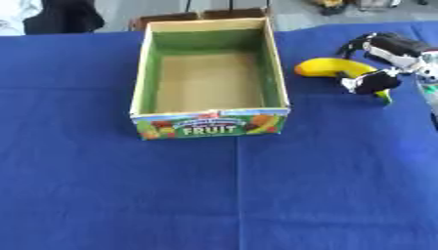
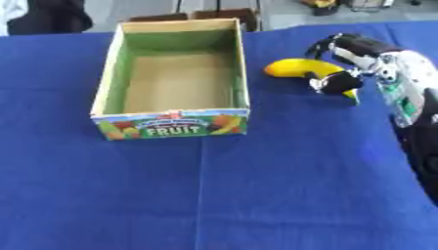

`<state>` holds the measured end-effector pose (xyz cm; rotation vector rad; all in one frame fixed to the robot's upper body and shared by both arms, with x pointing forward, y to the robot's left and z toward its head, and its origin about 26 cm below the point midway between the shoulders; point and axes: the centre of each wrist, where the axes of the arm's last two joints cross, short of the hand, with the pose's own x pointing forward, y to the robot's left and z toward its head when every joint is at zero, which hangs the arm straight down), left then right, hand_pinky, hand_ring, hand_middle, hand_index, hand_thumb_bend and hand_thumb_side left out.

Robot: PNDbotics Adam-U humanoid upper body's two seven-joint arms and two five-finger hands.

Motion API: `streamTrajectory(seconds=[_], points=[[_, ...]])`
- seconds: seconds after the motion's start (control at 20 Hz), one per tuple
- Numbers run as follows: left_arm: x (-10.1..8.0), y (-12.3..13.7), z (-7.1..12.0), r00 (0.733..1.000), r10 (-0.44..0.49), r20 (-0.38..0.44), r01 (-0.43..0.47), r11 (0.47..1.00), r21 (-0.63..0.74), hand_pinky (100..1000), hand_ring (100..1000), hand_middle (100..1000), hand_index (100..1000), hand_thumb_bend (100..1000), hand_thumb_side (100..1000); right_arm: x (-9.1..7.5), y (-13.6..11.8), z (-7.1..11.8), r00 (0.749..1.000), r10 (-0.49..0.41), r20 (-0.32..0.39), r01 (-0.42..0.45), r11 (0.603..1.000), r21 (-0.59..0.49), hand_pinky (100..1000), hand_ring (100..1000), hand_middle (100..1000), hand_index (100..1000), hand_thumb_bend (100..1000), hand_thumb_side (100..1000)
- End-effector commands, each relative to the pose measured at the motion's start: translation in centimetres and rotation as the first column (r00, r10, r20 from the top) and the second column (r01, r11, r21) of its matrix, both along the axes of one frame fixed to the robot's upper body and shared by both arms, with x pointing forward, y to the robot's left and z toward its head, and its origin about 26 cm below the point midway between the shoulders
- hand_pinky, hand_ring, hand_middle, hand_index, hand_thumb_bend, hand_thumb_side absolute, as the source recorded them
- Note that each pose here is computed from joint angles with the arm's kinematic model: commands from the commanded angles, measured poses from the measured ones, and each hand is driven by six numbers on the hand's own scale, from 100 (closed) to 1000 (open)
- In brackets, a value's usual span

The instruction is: Pick up objects on the table and place them in the box.

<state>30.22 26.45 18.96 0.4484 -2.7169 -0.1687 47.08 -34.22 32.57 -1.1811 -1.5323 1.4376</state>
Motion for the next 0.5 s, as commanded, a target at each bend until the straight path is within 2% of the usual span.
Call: streamTrajectory(seconds=[0.05, 0.5], points=[[-0.3, 0.08, 0.6, 1.0, 0.0, 0.02, 0.0, 1.0, 0.006, 732, 788, 798, 912, 100, 909, -0.44, -0.42, 1.72, 0.999, -0.006, 0.035, 0.006, 1.0, 0.001, 756, 916, 671, 847, 135, 400], [-0.31, 0.07, 0.56, 1.0, 0.001, 0.016, -0.001, 1.0, 0.006, 732, 787, 797, 911, 100, 908, -0.38, -0.56, 1.52, 0.999, -0.017, 0.033, 0.017, 1.0, 0.007, 725, 873, 613, 804, 135, 400]])
